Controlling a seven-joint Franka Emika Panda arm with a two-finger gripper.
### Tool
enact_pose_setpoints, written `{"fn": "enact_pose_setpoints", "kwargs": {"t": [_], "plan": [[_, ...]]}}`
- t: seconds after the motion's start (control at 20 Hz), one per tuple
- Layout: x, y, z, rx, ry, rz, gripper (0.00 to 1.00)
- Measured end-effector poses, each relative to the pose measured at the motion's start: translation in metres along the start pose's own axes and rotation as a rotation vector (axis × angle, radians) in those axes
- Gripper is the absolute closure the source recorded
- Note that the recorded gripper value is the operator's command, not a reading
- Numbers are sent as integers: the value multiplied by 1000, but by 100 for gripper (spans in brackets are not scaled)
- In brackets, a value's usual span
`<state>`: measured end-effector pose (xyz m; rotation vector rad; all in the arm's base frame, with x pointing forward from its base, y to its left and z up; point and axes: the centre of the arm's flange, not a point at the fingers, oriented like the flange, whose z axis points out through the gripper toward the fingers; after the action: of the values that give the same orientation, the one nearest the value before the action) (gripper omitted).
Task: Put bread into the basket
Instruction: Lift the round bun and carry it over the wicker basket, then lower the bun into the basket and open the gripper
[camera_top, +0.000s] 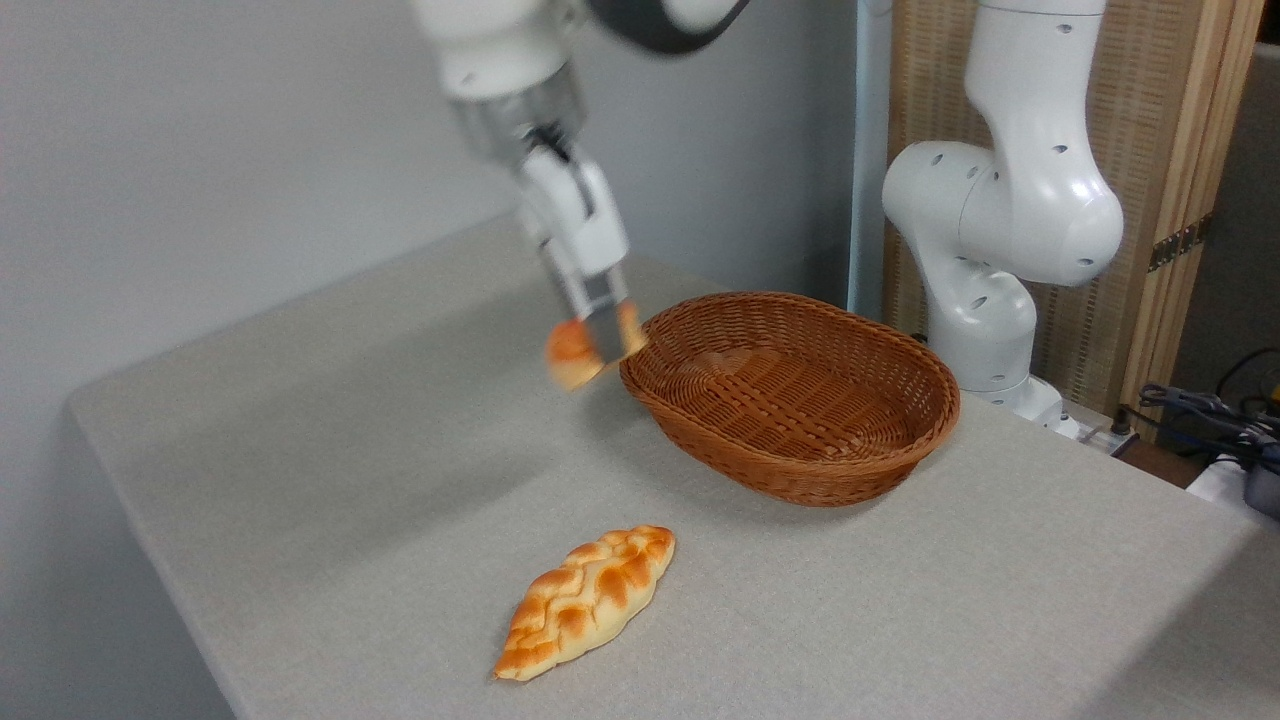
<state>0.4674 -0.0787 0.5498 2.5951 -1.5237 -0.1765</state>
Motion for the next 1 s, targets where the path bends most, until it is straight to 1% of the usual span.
{"fn": "enact_pose_setpoints", "kwargs": {"t": [0.05,0.15,0.3,0.35,0.45,0.5,0.55,0.7,0.8,1.0], "plan": [[-11,16,-2,-12,-14,33,55],[-31,42,9,-29,-33,93,55],[-49,71,41,-59,-66,162,38],[-49,78,51,-70,-79,178,32],[-42,91,72,-93,-112,216,17],[-36,98,83,-104,-125,236,15],[-30,104,90,-115,-125,251,12],[-19,114,104,-144,-80,262,0],[-17,115,109,-156,-61,257,0],[-17,115,113,-161,-57,254,0]]}}
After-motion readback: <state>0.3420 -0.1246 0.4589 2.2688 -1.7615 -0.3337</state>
